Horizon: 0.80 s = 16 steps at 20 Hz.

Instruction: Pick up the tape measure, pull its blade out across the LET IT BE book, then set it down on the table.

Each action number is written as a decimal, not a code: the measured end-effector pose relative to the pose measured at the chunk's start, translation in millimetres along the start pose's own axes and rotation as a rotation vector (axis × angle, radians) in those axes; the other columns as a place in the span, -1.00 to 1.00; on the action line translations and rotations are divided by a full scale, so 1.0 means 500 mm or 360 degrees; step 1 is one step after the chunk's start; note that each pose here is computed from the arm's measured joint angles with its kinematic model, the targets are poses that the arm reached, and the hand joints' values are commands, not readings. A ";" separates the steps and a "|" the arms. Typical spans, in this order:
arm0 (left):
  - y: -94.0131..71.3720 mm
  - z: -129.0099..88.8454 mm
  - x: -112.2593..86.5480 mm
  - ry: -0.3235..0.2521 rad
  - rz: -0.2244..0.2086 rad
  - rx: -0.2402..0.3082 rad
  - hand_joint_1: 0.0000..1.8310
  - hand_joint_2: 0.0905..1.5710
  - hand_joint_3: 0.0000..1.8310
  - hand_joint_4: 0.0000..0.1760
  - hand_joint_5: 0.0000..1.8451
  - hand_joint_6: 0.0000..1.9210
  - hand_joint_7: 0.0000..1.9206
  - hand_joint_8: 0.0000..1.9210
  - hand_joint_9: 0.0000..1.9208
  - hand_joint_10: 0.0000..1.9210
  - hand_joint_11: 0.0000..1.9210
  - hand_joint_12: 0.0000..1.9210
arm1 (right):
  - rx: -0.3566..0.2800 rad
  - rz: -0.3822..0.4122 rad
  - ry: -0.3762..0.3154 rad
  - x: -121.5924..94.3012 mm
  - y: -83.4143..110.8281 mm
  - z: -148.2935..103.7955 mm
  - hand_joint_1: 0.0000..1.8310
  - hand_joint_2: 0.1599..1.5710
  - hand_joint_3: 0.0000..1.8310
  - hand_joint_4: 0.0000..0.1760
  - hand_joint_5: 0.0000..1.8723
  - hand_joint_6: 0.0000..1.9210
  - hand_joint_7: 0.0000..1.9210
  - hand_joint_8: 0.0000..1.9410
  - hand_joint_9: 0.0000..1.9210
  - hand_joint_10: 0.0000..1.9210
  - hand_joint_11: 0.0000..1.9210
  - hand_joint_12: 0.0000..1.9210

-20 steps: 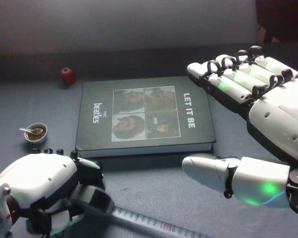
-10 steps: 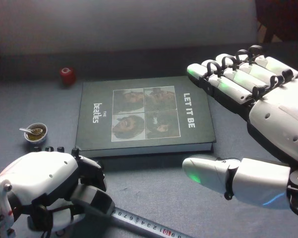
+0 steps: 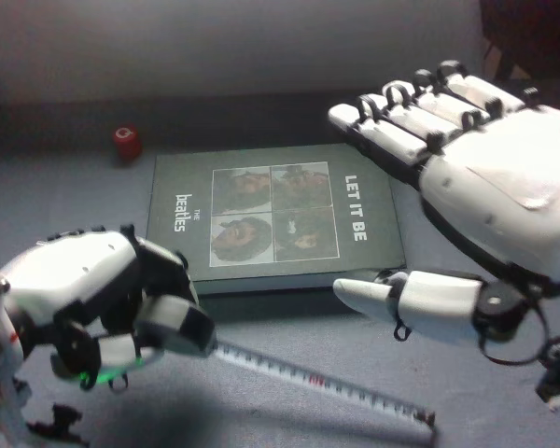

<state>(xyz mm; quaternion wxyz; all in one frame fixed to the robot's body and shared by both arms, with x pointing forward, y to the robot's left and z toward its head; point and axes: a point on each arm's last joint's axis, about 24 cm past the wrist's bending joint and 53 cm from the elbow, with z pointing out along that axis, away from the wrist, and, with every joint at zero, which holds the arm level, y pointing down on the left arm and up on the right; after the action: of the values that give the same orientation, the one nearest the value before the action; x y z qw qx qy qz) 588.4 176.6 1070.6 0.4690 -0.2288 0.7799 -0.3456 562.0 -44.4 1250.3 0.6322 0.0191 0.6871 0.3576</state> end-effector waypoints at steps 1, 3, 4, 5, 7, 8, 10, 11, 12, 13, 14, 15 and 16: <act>-0.007 0.002 -0.010 -0.0017 -0.0006 0.0008 0.51 0.38 -1.00 -1.00 0.05 -0.21 0.05 0.04 -0.09 0.37 -0.15 0.23 | 0.0041 0.0015 -0.0005 -0.001 -0.002 0.005 -0.18 0.28 -1.00 -1.00 -0.82 -0.99 -0.82 -0.99 -0.85 -0.99 -1.00 -0.20; -0.011 0.002 -0.029 -0.0044 -0.0036 -0.0003 0.51 0.37 -1.00 -1.00 0.08 -0.24 0.05 0.03 -0.09 0.37 -0.14 0.22 | 0.0097 0.0029 -0.0004 -0.001 -0.003 0.020 -0.04 0.25 -1.00 -1.00 -0.72 -0.98 -0.73 -0.99 -0.77 -0.98 -1.00 -0.17; -0.012 0.003 -0.033 -0.0048 -0.0087 -0.0029 0.51 0.37 -1.00 -1.00 0.09 -0.24 0.05 0.03 -0.09 0.37 -0.14 0.22 | 0.0095 0.0009 -0.0029 -0.009 0.003 0.032 0.02 0.25 -1.00 -1.00 -0.68 -0.98 -0.68 -0.99 -0.73 -0.98 -1.00 -0.14; -0.015 0.003 -0.035 -0.0045 -0.0117 -0.0049 0.51 0.37 -1.00 -1.00 0.09 -0.25 0.05 0.03 -0.08 0.36 -0.13 0.22 | 0.0080 -0.0011 -0.0052 -0.011 0.010 0.038 0.09 0.29 -1.00 -1.00 -0.63 -0.97 -0.61 -0.98 -0.66 -0.96 -1.00 -0.04; -0.023 0.006 -0.053 -0.0073 -0.0143 -0.0074 0.51 0.37 -1.00 -1.00 0.08 -0.24 0.05 0.03 -0.08 0.36 -0.12 0.23 | 0.0078 -0.0006 -0.0034 0.003 0.013 0.045 0.17 0.33 -0.99 -1.00 -0.56 -0.98 -0.52 -0.99 -0.58 -0.97 -1.00 0.09; -0.029 0.008 -0.070 -0.0101 -0.0151 -0.0085 0.51 0.37 -1.00 -1.00 0.08 -0.24 0.05 0.03 -0.08 0.36 -0.12 0.23 | 0.0085 -0.0005 -0.0016 0.013 0.010 0.047 0.19 0.34 -1.00 -1.00 -0.52 -0.98 -0.48 -0.99 -0.53 -0.97 -1.00 0.19; -0.035 0.016 -0.100 -0.0151 -0.0188 -0.0107 0.51 0.38 -1.00 -1.00 0.06 -0.22 0.05 0.04 -0.07 0.36 -0.10 0.21 | 0.0122 0.0020 -0.0006 0.021 0.000 0.053 0.20 0.34 -1.00 -1.00 -0.48 -0.98 -0.40 -0.98 -0.43 -0.95 -0.93 0.27; -0.042 0.021 -0.111 -0.0172 -0.0206 -0.0117 0.51 0.38 -1.00 -1.00 0.06 -0.22 0.05 0.04 -0.07 0.36 -0.10 0.21 | 0.0148 0.0027 -0.0020 0.017 -0.004 0.055 0.20 0.34 -1.00 -1.00 -0.41 -0.98 -0.33 -0.98 -0.37 -0.94 -0.86 0.29; -0.053 0.026 -0.118 -0.0166 -0.0191 -0.0122 0.51 0.38 -1.00 -1.00 0.06 -0.22 0.05 0.04 -0.08 0.36 -0.10 0.21 | 0.0189 0.0070 -0.0007 0.018 -0.012 0.056 0.21 0.34 -1.00 -1.00 -0.38 -0.97 -0.31 -0.98 -0.34 -0.93 -0.82 0.32; -0.061 0.030 -0.121 -0.0158 -0.0171 -0.0127 0.51 0.37 -1.00 -1.00 0.07 -0.24 0.06 0.03 -0.08 0.36 -0.10 0.20 | 0.0208 0.0084 0.0000 0.019 -0.015 0.057 0.21 0.34 -1.00 -1.00 -0.36 -0.97 -0.29 -0.97 -0.32 -0.93 -0.79 0.33; -0.074 0.036 -0.127 -0.0145 -0.0148 -0.0131 0.51 0.37 -1.00 -1.00 0.07 -0.24 0.07 0.02 -0.08 0.36 -0.11 0.20 | 0.0215 0.0087 0.0001 0.020 -0.016 0.059 0.22 0.35 -1.00 -1.00 -0.35 -0.97 -0.28 -0.97 -0.30 -0.92 -0.79 0.33; -0.081 0.039 -0.134 -0.0146 -0.0143 -0.0133 0.51 0.37 -1.00 -1.00 0.07 -0.24 0.06 0.03 -0.08 0.35 -0.11 0.20 | 0.0221 0.0088 0.0000 0.020 -0.019 0.062 0.22 0.35 -1.00 -1.00 -0.32 -0.96 -0.25 -0.96 -0.27 -0.91 -0.78 0.33; -0.086 0.043 -0.146 -0.0163 -0.0159 -0.0136 0.51 0.37 -1.00 -1.00 0.08 -0.25 0.06 0.04 -0.08 0.35 -0.11 0.20 | 0.0229 0.0085 -0.0006 0.019 -0.023 0.067 0.22 0.35 -1.00 -1.00 -0.31 -0.95 -0.24 -0.96 -0.26 -0.90 -0.79 0.33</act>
<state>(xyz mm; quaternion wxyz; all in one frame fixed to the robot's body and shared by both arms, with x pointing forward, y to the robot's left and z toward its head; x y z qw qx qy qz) 642.2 191.1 1137.7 0.4804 -0.3045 0.7565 -0.3229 594.5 -32.8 1238.0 0.6208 0.0834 0.7090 0.3240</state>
